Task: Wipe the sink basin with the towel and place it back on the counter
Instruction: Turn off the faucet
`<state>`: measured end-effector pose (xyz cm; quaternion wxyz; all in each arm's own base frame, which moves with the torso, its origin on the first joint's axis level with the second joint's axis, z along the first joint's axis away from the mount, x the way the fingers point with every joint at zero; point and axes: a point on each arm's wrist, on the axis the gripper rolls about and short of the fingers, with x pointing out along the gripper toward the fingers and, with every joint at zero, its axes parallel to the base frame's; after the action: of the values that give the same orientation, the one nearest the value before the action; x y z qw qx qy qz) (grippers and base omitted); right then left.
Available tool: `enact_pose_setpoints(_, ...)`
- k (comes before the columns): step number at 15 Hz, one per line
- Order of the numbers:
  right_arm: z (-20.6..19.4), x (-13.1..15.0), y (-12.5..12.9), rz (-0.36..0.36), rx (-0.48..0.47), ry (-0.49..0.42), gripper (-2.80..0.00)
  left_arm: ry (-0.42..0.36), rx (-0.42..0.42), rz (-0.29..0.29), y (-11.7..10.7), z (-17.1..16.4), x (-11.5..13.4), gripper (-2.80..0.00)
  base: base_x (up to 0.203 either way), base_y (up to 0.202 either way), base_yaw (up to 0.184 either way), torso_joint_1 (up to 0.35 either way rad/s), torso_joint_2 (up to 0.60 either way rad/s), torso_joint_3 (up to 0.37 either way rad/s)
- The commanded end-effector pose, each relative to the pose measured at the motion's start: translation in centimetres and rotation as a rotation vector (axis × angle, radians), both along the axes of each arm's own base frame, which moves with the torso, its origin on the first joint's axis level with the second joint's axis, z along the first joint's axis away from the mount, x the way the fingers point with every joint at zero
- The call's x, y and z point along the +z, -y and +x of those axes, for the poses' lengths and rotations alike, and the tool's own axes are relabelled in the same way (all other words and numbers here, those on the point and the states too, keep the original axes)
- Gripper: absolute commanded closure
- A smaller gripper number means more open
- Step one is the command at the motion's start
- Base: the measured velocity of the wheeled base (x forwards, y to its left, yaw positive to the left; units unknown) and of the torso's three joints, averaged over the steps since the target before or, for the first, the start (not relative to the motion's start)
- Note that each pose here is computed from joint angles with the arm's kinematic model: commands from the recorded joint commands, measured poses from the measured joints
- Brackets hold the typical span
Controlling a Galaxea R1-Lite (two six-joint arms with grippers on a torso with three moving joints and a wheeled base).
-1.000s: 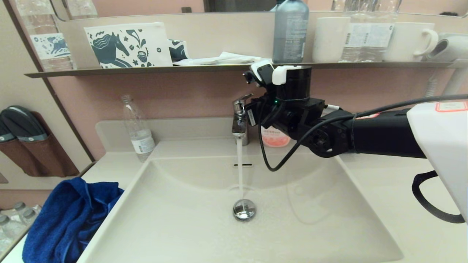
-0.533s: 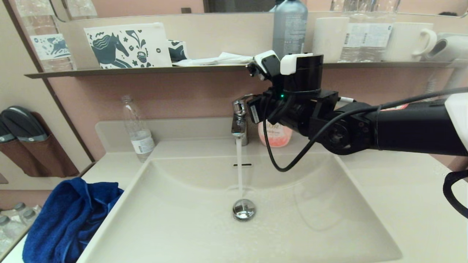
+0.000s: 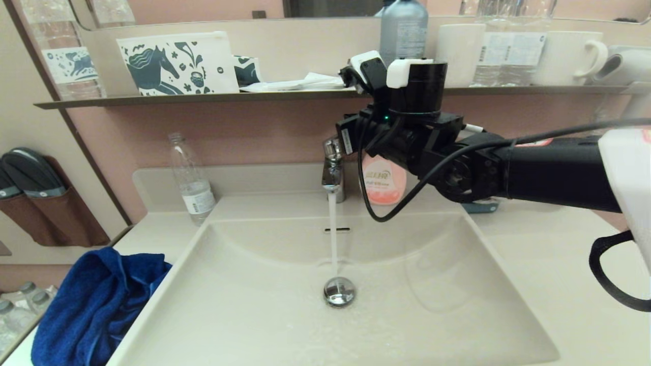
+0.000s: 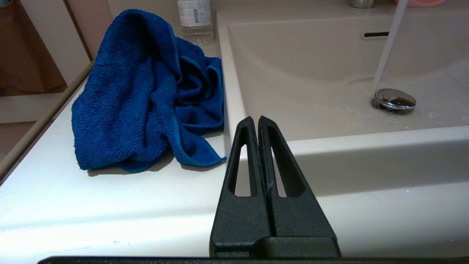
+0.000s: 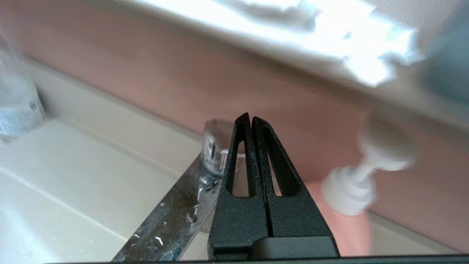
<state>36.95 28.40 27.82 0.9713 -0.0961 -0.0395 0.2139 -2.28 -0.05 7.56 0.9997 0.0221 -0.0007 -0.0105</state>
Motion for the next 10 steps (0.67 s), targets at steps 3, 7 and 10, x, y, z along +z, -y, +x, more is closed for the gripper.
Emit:
enact_pose_setpoints(3,1.4,-2.1,-0.6,-0.041,0.008,-0.014,0.0,0.001,0.0,0.0,0.0,0.0,0.0,0.0,0.0,0.0,0.0,0.0,0.0,0.0)
enact_pose_setpoints(7,2.0,-2.3,0.1,-0.045,-0.01,-0.017,0.0,0.001,0.0,0.0,0.0,0.0,0.0,0.0,0.0,0.0,0.0,0.0,0.0,0.0)
enact_pose_setpoints(10,2.1,-2.4,0.2,-0.052,-0.013,-0.023,0.0,0.001,0.0,0.0,0.0,0.0,0.0,0.0,0.0,0.0,0.0,0.0,0.0,0.0)
